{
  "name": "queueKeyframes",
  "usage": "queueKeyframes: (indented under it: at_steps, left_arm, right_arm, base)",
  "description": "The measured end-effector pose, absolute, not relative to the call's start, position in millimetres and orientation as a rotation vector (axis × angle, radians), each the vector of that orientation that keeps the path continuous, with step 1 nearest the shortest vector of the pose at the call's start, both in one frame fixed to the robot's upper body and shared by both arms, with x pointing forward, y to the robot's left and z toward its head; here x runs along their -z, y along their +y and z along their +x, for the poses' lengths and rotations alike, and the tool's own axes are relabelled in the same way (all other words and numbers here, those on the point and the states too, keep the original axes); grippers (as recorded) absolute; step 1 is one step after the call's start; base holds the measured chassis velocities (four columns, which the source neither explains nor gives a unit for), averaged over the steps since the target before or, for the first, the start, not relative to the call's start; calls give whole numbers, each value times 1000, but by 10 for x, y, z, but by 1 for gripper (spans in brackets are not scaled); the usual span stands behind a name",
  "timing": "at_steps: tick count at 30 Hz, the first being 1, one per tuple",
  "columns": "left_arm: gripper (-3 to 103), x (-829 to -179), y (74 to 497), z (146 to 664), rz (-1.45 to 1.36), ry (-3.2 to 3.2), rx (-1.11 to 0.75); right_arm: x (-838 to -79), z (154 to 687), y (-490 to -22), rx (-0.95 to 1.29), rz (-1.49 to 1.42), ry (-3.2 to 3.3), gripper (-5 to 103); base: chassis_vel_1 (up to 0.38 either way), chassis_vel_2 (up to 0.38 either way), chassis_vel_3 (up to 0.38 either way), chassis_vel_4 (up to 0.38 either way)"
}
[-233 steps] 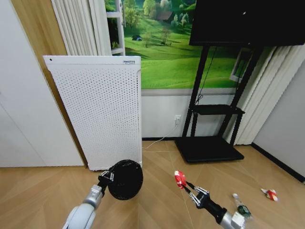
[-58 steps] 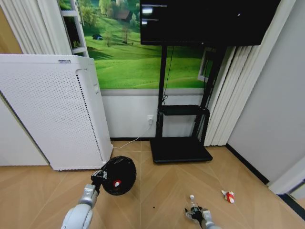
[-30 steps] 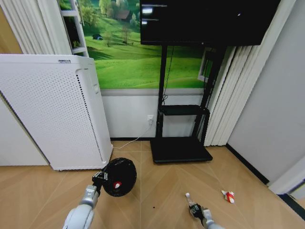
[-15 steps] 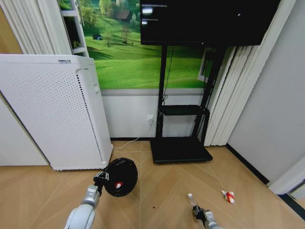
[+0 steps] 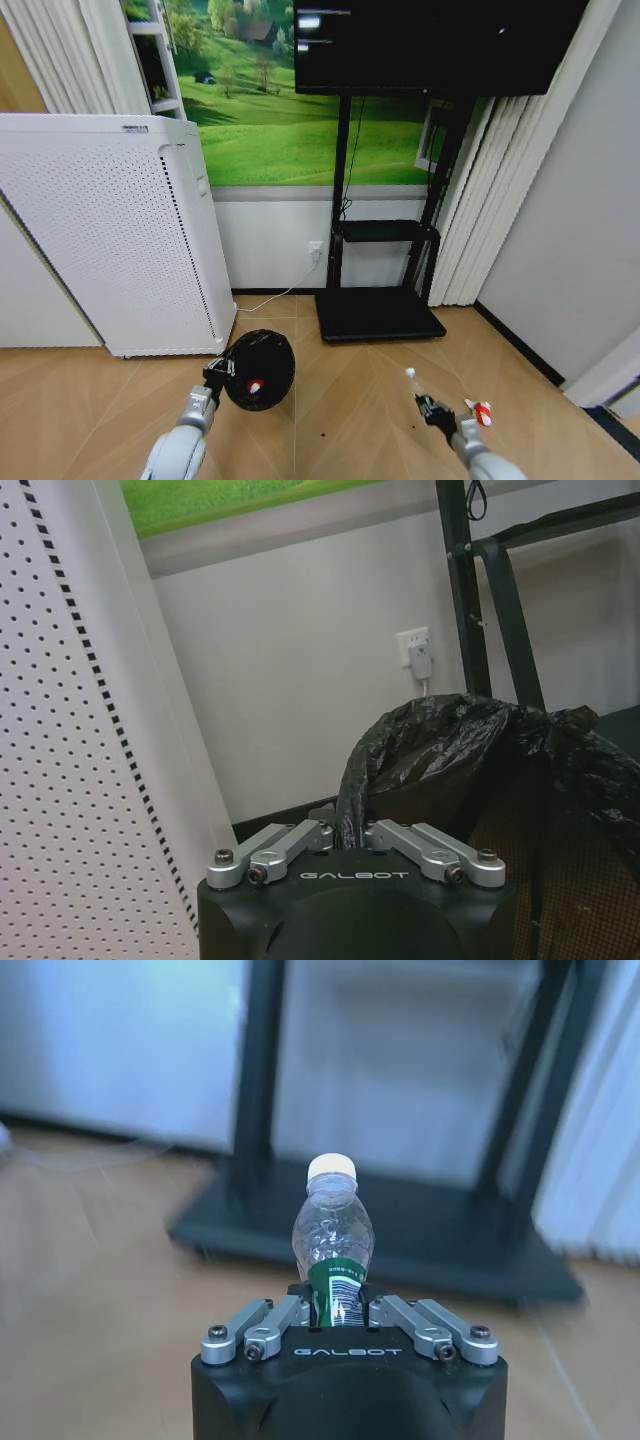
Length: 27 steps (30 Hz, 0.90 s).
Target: Pick up the trash bin and place the garbage on the floor into it.
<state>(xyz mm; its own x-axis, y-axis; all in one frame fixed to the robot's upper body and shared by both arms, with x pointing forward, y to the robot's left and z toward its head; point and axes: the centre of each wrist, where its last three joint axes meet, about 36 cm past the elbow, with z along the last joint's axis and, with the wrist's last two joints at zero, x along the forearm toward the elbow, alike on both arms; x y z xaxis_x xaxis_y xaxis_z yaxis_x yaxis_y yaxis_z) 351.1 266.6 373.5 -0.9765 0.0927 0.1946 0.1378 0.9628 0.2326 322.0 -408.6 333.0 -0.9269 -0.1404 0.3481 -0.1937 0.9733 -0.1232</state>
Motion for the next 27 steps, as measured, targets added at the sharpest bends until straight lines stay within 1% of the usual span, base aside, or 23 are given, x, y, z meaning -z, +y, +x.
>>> queueKeyframes:
  at_steps: [1, 2, 3, 5, 6, 8, 10, 11, 14, 15, 20, 27]
  left_arm:
    - [6, -3740, 2647, 3517, -180, -2932, 364]
    - [6, -3740, 2647, 3517, -180, -2932, 364]
    - [6, -3746, 2634, 3518, -184, -2934, 363]
    - [6, -3768, 2595, 3521, -192, -2942, 357]
    - [6, -3768, 2595, 3521, -192, -2942, 357]
    - [6, -3779, 2542, 3522, -189, -2949, 339]
    - [6, -3780, 2485, 3521, -191, -2954, 320]
    - [6, -3780, 2485, 3521, -191, -2954, 320]
    - [6, -3782, 2380, 3546, -212, -2962, 298]
    - [6, -3782, 2380, 3546, -212, -2962, 298]
    - [6, -3764, 2129, 3625, -285, -2964, 249]
    - [6, -3698, 1912, 3724, -361, -2952, 228]
  right_arm:
    - [-3486, 3167, -4061, -219, 327, -2830, 20]
    - [-3486, 3167, -4061, -219, 327, -2830, 20]
    - [-3558, 3124, -4041, -216, 395, -2856, 20]
    - [-3713, 2998, -4004, -209, 624, -2908, 20]
    - [-3713, 2998, -4004, -209, 624, -2908, 20]
    - [-3782, 2897, -3950, -196, 852, -2918, 20]
    - [-3817, 2857, -3854, -200, 998, -2921, 20]
    - [-3817, 2857, -3854, -200, 998, -2921, 20]
    - [-3840, 2881, -3605, -162, 1112, -2937, 20]
    - [-3840, 2881, -3605, -162, 1112, -2937, 20]
    - [-3799, 3120, -3289, -114, 1194, -2956, 20]
    - [-3535, 3330, -3101, -76, 1218, -2928, 20]
  base:
    - [0, 0, 0, 0]
    - [0, 0, 0, 0]
    - [0, 0, 0, 0]
    - [0, 0, 0, 0]
    - [0, 0, 0, 0]
    - [0, 0, 0, 0]
    - [0, 0, 0, 0]
    - [0, 0, 0, 0]
    - [0, 0, 0, 0]
    - [0, 0, 0, 0]
    - [0, 0, 0, 0]
    - [0, 0, 0, 0]
